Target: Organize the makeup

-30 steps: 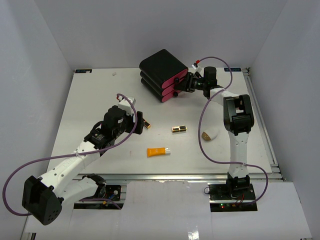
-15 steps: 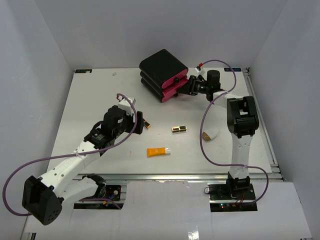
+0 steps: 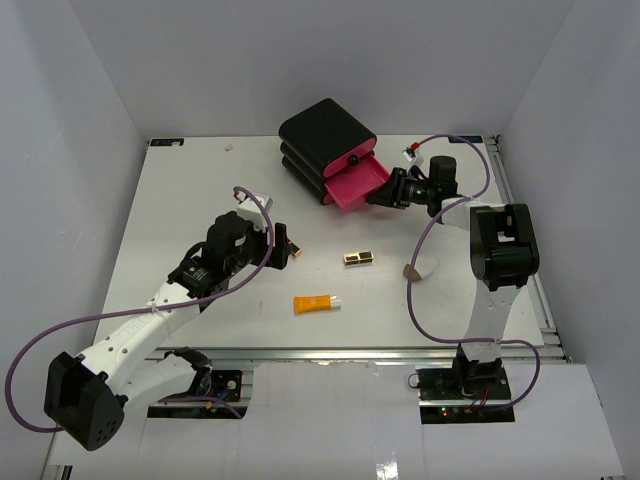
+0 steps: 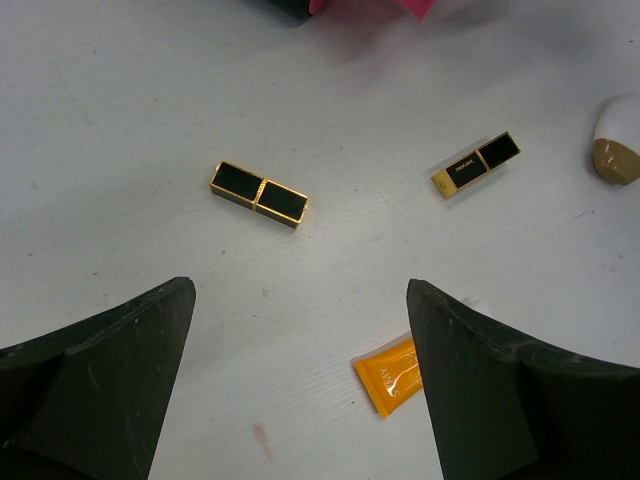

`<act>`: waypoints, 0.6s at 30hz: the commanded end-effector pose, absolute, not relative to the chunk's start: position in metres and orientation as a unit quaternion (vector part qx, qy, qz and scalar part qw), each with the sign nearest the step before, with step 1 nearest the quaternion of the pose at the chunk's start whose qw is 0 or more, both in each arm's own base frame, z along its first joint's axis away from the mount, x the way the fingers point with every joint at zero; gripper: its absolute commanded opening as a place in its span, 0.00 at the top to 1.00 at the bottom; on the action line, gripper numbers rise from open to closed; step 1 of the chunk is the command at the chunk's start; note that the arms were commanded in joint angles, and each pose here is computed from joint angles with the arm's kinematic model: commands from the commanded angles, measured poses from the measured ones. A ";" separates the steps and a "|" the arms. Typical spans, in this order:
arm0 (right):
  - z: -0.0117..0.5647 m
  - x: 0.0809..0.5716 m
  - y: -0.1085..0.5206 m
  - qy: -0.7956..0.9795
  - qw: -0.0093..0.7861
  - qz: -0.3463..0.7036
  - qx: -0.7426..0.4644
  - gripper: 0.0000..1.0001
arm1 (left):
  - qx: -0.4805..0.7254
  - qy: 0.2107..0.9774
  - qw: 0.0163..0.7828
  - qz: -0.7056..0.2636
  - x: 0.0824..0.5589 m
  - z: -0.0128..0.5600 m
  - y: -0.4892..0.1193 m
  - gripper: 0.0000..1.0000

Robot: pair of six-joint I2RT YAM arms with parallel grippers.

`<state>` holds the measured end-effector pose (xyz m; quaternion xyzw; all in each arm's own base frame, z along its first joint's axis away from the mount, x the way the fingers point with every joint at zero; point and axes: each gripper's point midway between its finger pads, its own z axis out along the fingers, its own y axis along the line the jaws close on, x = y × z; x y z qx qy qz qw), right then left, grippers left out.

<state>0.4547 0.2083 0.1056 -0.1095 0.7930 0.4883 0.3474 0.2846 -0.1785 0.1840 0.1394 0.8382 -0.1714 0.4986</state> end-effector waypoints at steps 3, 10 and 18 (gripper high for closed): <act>0.124 0.458 0.205 0.782 0.377 0.475 -0.143 0.38 | 0.137 0.832 0.501 -0.195 0.285 0.189 -0.185 0.02; 0.137 0.445 0.188 0.780 0.396 0.457 -0.163 0.18 | 0.123 0.847 0.454 -0.247 0.285 0.172 -0.199 0.02; 0.159 0.396 0.158 0.778 0.415 0.403 -0.243 0.16 | 0.016 0.889 0.354 -0.289 0.295 0.139 -0.208 0.02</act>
